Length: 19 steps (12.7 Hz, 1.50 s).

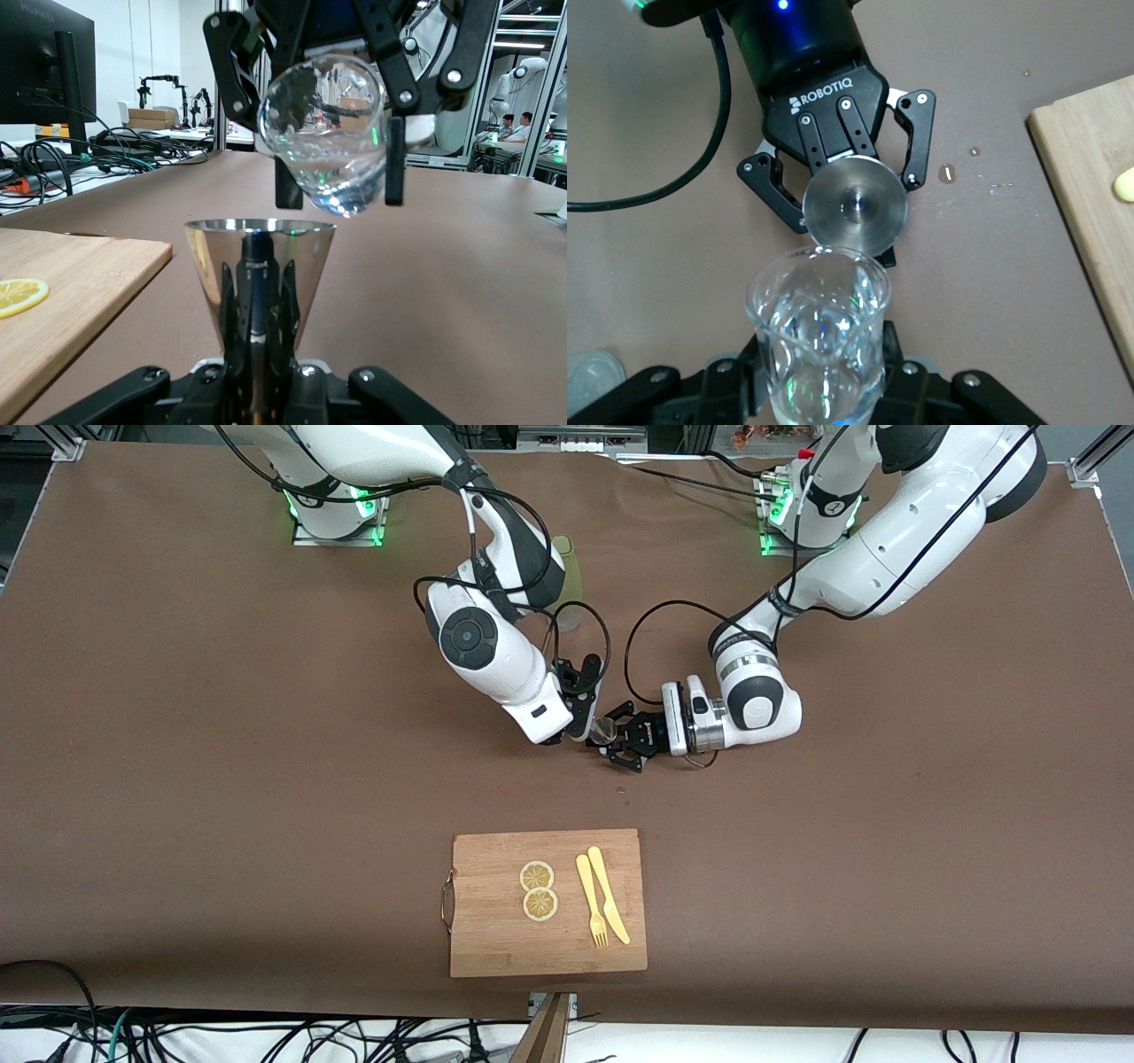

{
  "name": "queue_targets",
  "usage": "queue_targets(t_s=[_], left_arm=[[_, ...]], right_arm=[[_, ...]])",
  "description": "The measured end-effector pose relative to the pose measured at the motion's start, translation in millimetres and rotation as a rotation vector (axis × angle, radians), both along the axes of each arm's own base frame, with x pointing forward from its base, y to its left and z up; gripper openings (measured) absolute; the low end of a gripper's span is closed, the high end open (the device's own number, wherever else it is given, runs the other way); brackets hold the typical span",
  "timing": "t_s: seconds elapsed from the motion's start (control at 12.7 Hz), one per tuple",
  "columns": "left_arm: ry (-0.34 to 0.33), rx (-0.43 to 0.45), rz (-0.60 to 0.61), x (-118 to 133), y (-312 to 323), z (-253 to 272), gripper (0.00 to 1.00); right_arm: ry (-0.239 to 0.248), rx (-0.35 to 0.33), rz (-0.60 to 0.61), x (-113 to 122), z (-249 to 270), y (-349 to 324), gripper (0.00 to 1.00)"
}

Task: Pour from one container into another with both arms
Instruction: 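Tilt the beaker with the right gripper, pouring liquid into the jigger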

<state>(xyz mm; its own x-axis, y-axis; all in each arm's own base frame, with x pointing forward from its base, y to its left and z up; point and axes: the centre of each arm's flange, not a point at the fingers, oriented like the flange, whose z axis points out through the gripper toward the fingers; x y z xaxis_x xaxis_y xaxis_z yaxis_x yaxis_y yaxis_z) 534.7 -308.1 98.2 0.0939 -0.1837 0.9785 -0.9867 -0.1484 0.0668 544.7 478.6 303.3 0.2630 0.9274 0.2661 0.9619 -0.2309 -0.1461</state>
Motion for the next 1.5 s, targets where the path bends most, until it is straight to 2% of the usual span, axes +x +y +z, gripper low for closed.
queue_targets(t_s=[0.4,0.95,1.5], left_arm=[[0.021,0.002,-0.007,-6.9,-3.9,-14.9,0.08],[0.019,-0.001,-0.008,-6.6,-7.2,-17.7,0.08],[0.018,-0.001,-0.009,-6.7,-7.4,-18.0,0.08]], right_arm=[[-0.066,-0.074,-0.009,-10.9,1.5,15.5,0.49],[-0.09,-0.105,0.011,-14.7,-2.4,20.3,0.49],[-0.089,-0.099,-0.006,-9.4,-0.4,16.4,0.49]])
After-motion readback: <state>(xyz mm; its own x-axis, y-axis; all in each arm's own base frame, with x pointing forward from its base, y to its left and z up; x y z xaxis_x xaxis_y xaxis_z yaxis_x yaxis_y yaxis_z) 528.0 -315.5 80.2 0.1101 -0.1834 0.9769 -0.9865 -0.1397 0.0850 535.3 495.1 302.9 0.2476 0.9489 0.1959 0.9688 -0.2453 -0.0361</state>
